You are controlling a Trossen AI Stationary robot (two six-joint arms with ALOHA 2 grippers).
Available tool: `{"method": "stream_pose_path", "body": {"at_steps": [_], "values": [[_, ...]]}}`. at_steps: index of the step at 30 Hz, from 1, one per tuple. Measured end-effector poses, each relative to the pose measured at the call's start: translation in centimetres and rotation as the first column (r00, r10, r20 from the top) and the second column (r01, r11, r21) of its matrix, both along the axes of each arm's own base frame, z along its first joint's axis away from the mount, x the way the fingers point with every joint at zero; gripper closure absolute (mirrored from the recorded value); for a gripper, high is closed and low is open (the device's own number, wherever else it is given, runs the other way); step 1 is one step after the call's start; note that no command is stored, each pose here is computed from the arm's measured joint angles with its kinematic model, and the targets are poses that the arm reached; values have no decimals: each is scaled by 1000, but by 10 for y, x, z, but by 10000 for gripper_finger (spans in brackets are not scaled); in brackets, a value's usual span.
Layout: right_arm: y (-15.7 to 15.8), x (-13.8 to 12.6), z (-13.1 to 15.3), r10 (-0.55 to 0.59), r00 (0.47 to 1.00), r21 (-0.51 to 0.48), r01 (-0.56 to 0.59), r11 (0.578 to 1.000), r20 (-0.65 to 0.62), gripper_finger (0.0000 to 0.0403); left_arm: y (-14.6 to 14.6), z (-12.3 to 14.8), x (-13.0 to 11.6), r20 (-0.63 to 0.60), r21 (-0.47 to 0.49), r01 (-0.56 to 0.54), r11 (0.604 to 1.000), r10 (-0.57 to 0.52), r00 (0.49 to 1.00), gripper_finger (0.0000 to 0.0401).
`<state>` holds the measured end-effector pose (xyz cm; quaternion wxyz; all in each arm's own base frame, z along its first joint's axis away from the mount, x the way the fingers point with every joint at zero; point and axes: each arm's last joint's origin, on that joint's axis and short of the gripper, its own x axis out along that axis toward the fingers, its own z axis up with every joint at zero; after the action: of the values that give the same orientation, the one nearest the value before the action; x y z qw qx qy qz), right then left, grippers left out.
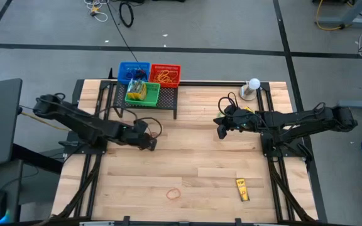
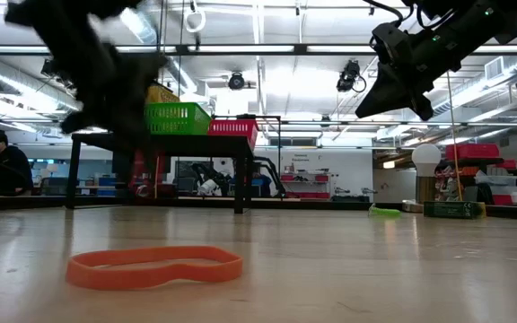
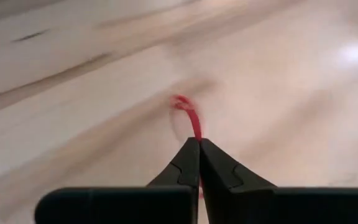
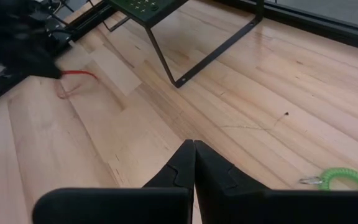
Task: Pick & Place Office Desk Supplies
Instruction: Put the red rubber band into the red bin
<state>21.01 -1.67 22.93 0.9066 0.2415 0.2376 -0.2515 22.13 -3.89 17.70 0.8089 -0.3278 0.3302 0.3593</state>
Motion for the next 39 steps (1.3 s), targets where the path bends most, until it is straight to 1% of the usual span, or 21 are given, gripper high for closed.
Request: {"method": "stream_pose_path", "body": {"at_steps": [2, 4, 6, 8, 10, 13, 16, 18, 21, 23, 25, 30, 35, 39], "values": [[0, 0, 0, 0, 1000, 0, 0, 1000, 0, 396, -9, 21, 2, 71, 8, 70, 998, -70, 995, 397], [0, 0, 0, 0, 1000, 0, 0, 1000, 0, 396, -14, 43, 5, 130, 33, 116, 993, -119, 984, 397], [0, 0, 0, 0, 1000, 0, 0, 1000, -2, 396, -13, 68, 11, 196, 71, 125, 990, -136, 971, 397], [0, 0, 0, 0, 1000, 0, 0, 1000, -2, 396, -7, 94, 18, 244, 128, 109, 986, -138, 960, 398], [0, 0, 0, 0, 1000, 0, 0, 1000, -1, 396, 7, 118, 24, 277, 185, 71, 980, -121, 953, 398], [0, 0, 0, 0, 1000, 0, 0, 1000, 0, 396, 36, 152, 31, 319, 262, -19, 965, -68, 945, 398], [0, 0, 0, 0, 1000, 0, 0, 1000, 0, 396, 71, 180, 30, 329, 340, -102, 935, -16, 944, 398], [0, 0, 0, 0, 1000, 0, 0, 1000, 0, 396, 95, 192, 29, 314, 389, -128, 912, -1, 949, 398], [0, 0, 0, 0, 1000, 0, 0, 1000, 0, 396, 130, 198, 28, 287, 438, -131, 889, 0, 958, 398], [0, 0, 0, 0, 1000, 0, 0, 1000, 2, 396, 152, 197, 28, 282, 445, -122, 887, -9, 959, 398], [0, 0, 0, 0, 1000, 0, 0, 1000, 2, 396, 174, 190, 29, 263, 428, -110, 897, -6, 965, 398], [0, 0, 0, 0, 1000, 0, 0, 1000, 6, 396, 220, 160, 37, 174, 408, -59, 911, -15, 985, 398], [0, 0, 1, 0, 1000, 0, 0, 1000, 7, 396, 248, 134, 41, 120, 350, -40, 936, -2, 993, 391], [0, 0, 1, 1, 1000, 2, -1, 1000, 8, 396, 254, 129, 39, 115, 324, -27, 946, -12, 993, 357]]}}
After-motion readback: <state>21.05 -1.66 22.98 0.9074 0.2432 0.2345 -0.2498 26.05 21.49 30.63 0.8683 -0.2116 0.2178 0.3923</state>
